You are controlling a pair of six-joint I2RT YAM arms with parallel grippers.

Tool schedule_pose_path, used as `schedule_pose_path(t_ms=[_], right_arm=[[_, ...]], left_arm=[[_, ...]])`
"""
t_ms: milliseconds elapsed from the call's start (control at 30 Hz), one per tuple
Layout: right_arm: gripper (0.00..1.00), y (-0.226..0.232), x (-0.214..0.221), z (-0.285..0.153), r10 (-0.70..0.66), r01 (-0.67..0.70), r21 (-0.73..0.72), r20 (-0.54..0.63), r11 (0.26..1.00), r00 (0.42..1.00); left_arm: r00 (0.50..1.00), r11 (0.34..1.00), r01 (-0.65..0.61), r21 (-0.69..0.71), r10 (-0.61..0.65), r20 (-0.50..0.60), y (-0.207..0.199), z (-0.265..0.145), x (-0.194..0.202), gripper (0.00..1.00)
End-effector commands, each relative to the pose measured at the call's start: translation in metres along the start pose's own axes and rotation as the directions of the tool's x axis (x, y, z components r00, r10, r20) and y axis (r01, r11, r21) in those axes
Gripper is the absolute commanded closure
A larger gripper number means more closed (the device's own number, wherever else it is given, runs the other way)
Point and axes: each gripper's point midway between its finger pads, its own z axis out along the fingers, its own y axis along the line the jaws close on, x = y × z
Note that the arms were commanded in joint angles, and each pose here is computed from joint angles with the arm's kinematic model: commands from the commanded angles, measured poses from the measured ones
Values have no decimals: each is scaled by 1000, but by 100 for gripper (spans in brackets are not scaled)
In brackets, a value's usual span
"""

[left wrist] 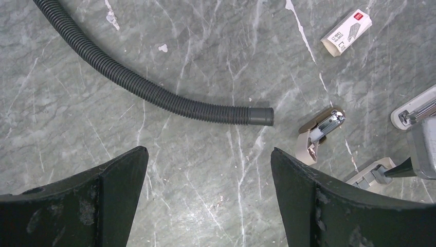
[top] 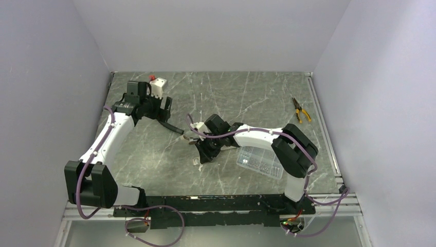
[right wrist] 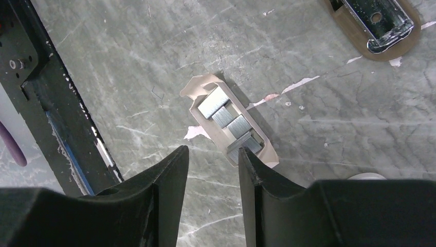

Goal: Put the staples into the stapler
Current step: Pick up the staple from the staple box.

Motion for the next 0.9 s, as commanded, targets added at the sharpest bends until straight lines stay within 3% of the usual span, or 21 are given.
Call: schedule_pose_path(t_ms=[0,867], right_arm=[[57,2,-14,-2,-8,8,4,23,1000,1000],[60,-8,-9,-1,1,-2,34,5,999,1000]], left_arm=[[996,1000,6,11,-7,93,-4,-13,-21,7],[996,999,-1,39,-3,94,-8,-11,-23,7]])
